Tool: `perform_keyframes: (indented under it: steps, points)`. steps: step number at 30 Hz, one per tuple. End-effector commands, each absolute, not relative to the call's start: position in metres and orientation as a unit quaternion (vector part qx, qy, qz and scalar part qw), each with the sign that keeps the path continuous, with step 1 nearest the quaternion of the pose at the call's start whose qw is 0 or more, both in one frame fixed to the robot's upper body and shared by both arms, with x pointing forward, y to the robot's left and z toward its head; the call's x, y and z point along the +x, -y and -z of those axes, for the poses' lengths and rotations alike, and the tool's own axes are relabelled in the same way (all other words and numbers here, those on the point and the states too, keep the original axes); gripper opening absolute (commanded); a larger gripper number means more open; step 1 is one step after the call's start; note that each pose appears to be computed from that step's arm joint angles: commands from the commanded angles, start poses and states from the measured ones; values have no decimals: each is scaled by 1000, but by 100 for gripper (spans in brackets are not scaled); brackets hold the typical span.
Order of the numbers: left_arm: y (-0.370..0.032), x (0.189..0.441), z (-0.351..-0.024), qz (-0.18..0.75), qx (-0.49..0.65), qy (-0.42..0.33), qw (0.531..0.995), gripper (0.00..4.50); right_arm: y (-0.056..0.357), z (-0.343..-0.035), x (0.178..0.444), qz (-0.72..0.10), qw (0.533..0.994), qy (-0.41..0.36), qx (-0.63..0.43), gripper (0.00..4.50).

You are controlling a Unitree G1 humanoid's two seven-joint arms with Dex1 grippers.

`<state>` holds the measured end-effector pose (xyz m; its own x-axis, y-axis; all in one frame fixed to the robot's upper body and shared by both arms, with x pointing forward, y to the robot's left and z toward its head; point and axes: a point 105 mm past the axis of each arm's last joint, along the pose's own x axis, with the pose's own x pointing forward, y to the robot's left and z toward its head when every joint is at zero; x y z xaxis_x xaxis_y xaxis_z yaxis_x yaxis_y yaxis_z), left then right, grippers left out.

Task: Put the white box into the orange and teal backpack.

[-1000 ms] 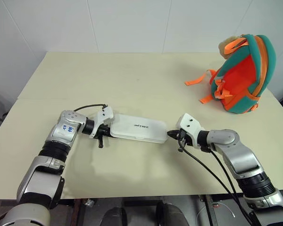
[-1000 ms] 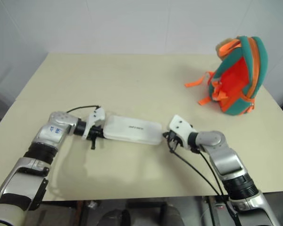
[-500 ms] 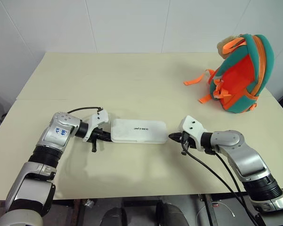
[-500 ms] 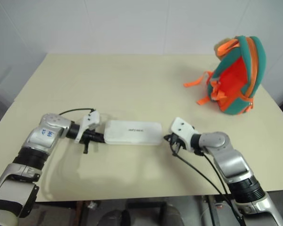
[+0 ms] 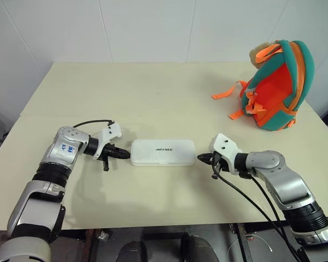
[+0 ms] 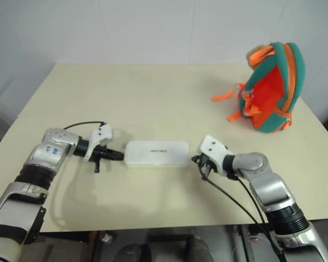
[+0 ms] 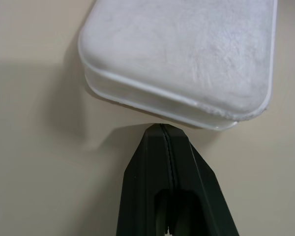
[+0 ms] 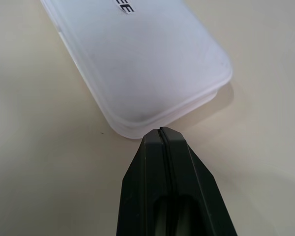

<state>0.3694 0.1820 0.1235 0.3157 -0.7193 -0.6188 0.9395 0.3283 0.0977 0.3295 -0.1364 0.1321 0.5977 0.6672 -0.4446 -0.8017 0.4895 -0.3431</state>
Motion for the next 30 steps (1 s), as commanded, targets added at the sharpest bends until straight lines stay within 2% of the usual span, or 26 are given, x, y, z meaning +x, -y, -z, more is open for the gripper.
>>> perform_keyframes:
  steps: [1, 3, 4, 9, 15, 18, 19, 26, 30]
  points:
    - [-193, 372, -113, 508, 242, -271, 781, 0, 148, -146, 329, -412, 862, -113, -274, 12]
    - [-198, 374, -117, 499, 243, -272, 786, 0, 156, -145, 325, -409, 859, -130, -279, 83]
    - [-200, 375, -118, 494, 243, -273, 789, 38, 158, -144, 323, -409, 857, -138, -280, 97]
    - [-223, 381, -131, 449, 249, -282, 810, 166, 175, -155, 321, -394, 860, -139, -294, 254]
    - [-245, 383, -146, 406, 241, -272, 838, 345, 180, -167, 324, -381, 871, -121, -285, 450]
    - [-249, 380, -151, 400, 224, -266, 848, 432, 178, -169, 327, -376, 878, -107, -274, 450]
    - [-250, 379, -152, 400, 219, -263, 850, 443, 178, -170, 328, -375, 880, -104, -273, 450]
    - [-236, 377, -166, 407, 159, -186, 880, 443, 180, -164, 345, -336, 898, -89, -269, 450]
    - [-224, 375, -171, 413, 77, -137, 897, 443, 178, -152, 361, -308, 909, -90, -266, 450]
